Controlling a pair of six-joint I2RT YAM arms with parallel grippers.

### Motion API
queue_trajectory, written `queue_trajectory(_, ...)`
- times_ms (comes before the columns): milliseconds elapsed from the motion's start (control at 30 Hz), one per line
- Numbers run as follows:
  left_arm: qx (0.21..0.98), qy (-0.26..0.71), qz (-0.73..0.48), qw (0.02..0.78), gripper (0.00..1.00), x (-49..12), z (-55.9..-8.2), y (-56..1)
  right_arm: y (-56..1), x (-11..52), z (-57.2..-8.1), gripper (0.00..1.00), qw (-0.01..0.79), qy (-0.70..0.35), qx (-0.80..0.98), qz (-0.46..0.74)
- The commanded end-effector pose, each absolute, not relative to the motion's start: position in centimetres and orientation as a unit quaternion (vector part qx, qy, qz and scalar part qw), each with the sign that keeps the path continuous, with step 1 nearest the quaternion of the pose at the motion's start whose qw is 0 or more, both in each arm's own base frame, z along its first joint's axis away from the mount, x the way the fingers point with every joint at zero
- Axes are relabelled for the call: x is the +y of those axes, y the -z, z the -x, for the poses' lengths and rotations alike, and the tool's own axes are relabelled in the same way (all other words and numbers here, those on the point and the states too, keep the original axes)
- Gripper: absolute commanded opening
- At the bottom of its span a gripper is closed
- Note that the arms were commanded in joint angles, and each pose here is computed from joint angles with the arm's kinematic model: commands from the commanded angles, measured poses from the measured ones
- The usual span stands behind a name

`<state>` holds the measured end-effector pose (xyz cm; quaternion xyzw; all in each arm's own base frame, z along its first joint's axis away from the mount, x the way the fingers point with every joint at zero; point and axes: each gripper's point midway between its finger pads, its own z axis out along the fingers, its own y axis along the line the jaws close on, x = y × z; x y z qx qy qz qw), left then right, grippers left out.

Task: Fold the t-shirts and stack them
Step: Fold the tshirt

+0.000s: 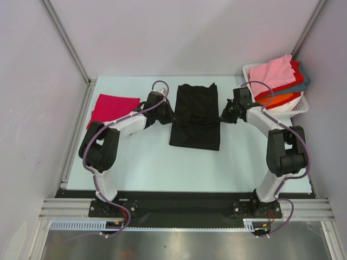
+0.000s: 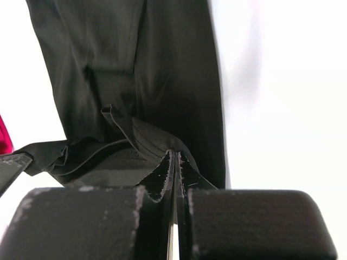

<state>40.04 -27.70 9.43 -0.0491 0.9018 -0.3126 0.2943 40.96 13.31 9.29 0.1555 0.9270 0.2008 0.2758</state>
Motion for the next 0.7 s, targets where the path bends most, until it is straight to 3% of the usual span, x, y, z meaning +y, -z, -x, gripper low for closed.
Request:
queue_trajectory(0,0.887,0.343,0.051,0.305,0.04,-28.9,-42.5,-10.9,-10.1,12.6,-43.4,0.0,0.297,-0.196,0.922,-0.151)
queue_trajectory(367,0.88,0.354,0.071,0.31,0.05,-28.6,-46.2,-10.4,-9.3,12.4,-46.5,0.0,0.295,-0.202,0.92,-0.163)
queue_trajectory(467,0.878,0.356,0.075,0.312,0.1,-28.8,-47.2,-10.2,-9.1,12.4,-47.5,0.01,0.298,-0.201,0.918,-0.167)
queue_trajectory(500,0.881,0.353,0.075,0.306,0.42,-28.8,-47.5,-9.4,-9.2,12.2,-47.9,0.35,0.301,-0.2,0.917,-0.169)
queue_trajectory(533,0.88,0.359,0.066,0.303,0.55,-29.1,-47.6,-9.3,-9.3,11.9,-48.3,0.64,0.31,-0.193,0.914,-0.178)
queue_trajectory(567,0.879,0.359,0.056,0.309,0.83,-29.2,-47.9,-9.5,-9.5,11.8,-48.2,0.88,0.317,-0.194,0.911,-0.18)
queue_trajectory(600,0.879,0.357,0.055,0.312,0.94,-29.0,-47.9,-9.7,-9.7,11.9,-48.1,0.99,0.323,-0.198,0.908,-0.18)
queue_trajectory(667,0.883,0.338,0.062,0.319,1.0,-27.9,-47.3,-9.1,-9.7,12.2,-47.3,1.0,0.338,-0.214,0.9,-0.174)
